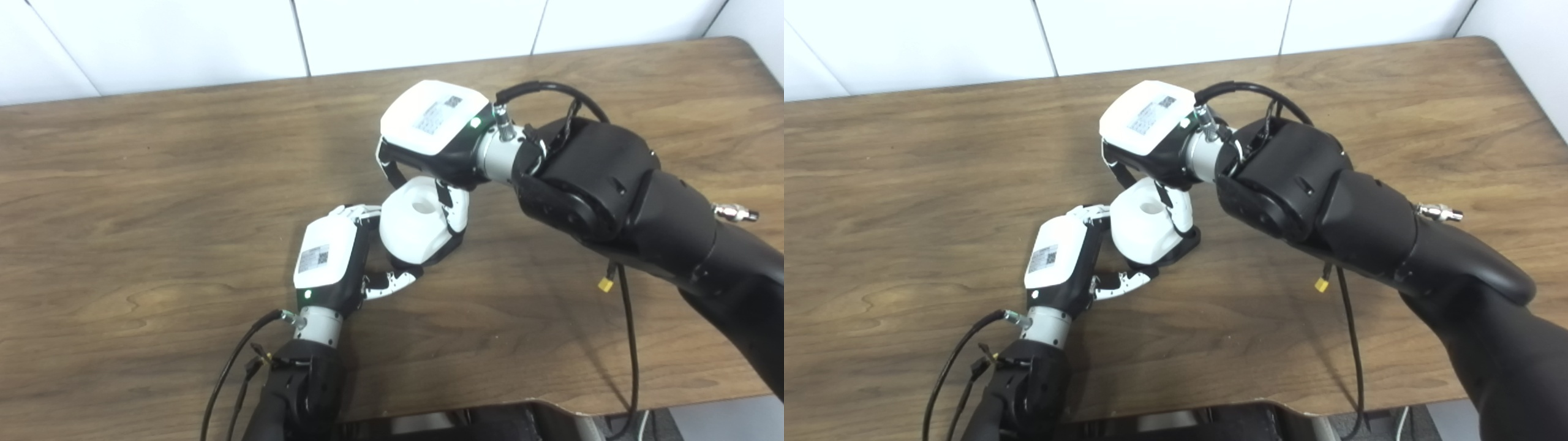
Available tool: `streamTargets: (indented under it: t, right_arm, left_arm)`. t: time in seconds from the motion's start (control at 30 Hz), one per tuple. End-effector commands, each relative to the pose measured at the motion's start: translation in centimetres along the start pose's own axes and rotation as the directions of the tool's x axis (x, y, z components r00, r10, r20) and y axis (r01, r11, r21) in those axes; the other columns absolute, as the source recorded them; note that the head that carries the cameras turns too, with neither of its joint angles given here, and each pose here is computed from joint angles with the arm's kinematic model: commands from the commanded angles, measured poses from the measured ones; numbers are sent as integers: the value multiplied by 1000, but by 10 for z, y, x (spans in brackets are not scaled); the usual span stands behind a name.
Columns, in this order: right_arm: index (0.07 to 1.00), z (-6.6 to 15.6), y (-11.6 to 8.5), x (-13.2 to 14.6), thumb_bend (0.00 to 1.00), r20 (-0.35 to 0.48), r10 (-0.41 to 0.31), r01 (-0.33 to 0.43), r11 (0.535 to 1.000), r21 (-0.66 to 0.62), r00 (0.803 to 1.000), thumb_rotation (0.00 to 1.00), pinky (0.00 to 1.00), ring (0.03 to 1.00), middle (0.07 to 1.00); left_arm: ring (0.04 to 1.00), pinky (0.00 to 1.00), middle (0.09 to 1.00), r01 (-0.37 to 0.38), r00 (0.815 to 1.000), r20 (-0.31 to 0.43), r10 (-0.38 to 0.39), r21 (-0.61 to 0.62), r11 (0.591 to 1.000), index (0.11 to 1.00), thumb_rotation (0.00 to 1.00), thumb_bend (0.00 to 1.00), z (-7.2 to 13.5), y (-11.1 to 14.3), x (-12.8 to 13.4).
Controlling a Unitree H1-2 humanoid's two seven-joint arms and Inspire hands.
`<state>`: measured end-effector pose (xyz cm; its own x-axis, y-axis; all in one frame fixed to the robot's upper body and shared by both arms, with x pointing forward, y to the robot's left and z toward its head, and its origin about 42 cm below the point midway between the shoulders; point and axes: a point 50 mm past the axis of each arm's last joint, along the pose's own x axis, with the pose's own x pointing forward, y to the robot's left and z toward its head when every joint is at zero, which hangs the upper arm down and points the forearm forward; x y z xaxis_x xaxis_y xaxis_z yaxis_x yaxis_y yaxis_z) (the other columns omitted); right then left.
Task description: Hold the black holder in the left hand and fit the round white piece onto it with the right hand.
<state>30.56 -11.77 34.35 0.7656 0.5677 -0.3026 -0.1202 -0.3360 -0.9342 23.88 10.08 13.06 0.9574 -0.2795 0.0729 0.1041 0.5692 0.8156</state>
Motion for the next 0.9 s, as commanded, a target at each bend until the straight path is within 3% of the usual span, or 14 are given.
streamTargets:
  t: [0.0,0.53,0.73,0.87]
  right_arm:
    - [478,-3,-2,-2,524,-27,76,-76,997,1,997,131,718,908,744]
    - [479,-1,-6,-5,524,-25,71,-72,996,-56,997,130,697,879,719]
    - [480,-3,-14,-4,524,11,67,-67,998,-16,998,131,695,914,763]
    - [479,-6,-25,-5,525,48,55,-55,998,6,997,132,684,886,771]
  left_arm:
    - [803,874,751,-27,999,36,27,-7,1000,483,55,520,11,3,3]
    - [803,872,750,-24,999,35,24,-8,1000,483,55,520,12,4,4]
    - [799,865,747,-24,999,34,25,-12,1000,483,55,520,12,3,5]
    - [804,870,751,-22,999,29,22,-11,1000,483,55,520,11,2,6]
